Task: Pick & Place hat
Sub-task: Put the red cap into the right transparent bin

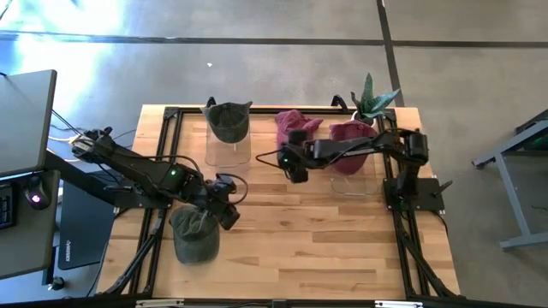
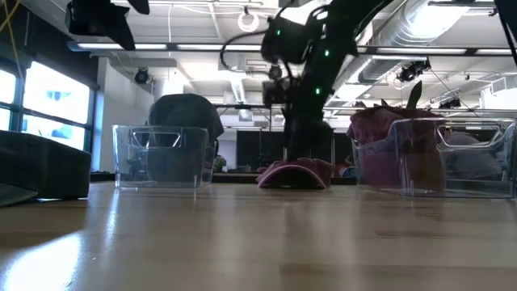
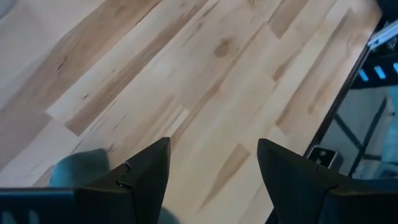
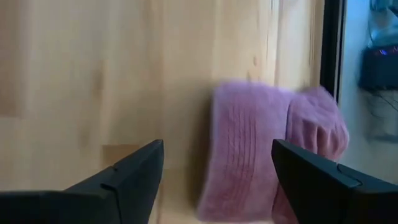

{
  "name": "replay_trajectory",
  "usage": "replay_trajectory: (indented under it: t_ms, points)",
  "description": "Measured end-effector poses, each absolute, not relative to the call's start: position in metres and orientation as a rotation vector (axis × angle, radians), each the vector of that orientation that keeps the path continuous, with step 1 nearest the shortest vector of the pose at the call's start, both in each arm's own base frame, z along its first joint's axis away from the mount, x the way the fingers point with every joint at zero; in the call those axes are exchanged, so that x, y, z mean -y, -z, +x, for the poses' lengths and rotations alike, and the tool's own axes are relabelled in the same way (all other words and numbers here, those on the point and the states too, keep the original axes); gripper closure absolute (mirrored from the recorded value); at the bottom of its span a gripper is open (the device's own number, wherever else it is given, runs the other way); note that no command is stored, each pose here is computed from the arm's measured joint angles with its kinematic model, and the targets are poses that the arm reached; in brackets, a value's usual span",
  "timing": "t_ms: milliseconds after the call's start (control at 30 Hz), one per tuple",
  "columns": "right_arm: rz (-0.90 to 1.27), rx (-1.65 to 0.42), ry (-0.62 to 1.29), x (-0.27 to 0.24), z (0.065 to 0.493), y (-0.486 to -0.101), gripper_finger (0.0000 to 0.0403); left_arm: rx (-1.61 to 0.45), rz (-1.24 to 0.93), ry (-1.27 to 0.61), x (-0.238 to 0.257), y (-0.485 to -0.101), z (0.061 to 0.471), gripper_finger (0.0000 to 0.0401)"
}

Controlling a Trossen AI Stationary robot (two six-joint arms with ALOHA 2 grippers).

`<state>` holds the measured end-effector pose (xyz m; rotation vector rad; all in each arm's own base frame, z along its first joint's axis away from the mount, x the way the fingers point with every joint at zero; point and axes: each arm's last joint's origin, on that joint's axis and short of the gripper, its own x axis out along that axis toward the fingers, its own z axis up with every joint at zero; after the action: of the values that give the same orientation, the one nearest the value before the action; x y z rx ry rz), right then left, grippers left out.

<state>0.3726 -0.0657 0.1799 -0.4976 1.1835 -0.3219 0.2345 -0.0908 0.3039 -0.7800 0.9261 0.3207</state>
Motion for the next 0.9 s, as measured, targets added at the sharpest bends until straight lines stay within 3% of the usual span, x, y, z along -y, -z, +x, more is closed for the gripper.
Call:
replay_trajectory:
  t_ms: [400,533,767,900]
  points:
    - [-0.545,-1.231,0.501,0.096,0.38,-0.147,0.0166,-0.949,-0.736,-0.296,0.091,-0.303,0.233,0.0167]
    - [-0.525,-1.243,0.543,0.106,0.379,-0.142,0.0224,-0.963,-0.752,-0.283,0.091,-0.304,0.233,0.0167]
    - [-0.514,-1.17,0.62,0.107,0.376,-0.167,0.0381,-0.918,-0.701,-0.351,0.086,-0.336,0.227,0.0189]
    - [-0.419,-1.057,0.585,0.09,0.366,-0.207,0.0378,-0.81,-0.603,-0.443,0.079,-0.366,0.221,0.0214]
